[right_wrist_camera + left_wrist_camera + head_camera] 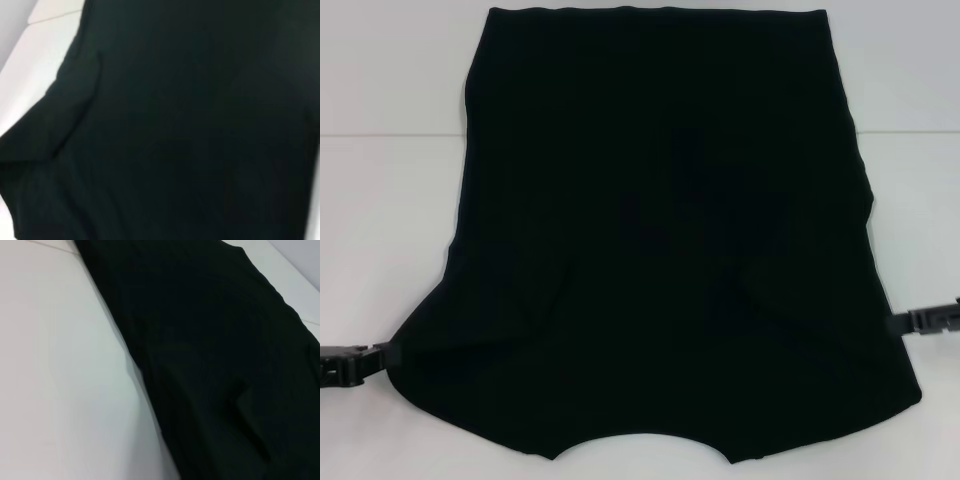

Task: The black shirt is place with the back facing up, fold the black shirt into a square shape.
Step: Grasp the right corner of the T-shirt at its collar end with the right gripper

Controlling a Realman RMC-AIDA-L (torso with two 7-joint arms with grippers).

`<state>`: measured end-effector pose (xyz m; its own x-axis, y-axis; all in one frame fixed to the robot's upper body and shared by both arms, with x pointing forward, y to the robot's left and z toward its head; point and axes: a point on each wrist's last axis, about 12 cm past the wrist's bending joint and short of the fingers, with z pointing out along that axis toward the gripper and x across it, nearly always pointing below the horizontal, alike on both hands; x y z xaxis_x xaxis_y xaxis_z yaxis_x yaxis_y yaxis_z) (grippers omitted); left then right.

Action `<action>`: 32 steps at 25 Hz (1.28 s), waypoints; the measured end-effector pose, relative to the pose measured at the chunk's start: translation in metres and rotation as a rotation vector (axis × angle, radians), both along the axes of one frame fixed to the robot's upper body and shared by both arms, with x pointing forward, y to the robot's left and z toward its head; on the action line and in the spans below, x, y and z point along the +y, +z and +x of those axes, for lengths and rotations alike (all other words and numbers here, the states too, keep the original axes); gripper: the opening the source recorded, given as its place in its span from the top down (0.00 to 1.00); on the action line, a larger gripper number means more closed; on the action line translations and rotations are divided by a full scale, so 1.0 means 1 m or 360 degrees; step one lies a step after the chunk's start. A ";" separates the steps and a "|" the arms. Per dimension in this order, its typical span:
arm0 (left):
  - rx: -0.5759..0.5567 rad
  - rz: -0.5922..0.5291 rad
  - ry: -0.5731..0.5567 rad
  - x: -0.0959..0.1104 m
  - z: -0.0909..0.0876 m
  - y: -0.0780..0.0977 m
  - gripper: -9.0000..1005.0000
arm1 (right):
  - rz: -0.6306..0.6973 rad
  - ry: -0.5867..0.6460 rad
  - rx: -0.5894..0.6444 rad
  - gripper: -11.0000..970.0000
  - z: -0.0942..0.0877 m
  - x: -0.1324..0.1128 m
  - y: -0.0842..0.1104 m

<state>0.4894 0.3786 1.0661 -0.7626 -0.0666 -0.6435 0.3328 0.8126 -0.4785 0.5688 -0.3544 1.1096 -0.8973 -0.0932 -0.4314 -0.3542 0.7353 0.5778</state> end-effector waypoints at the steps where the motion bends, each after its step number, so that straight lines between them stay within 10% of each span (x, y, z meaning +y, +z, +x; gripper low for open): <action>1: 0.0001 -0.0001 0.0002 0.000 0.000 0.000 0.96 | 0.0000 -0.0006 0.0008 0.15 -0.002 -0.002 -0.001; 32: -0.0004 -0.0025 -0.0014 -0.006 0.005 0.000 0.97 | -0.0054 0.0101 0.0166 0.15 -0.015 0.021 -0.024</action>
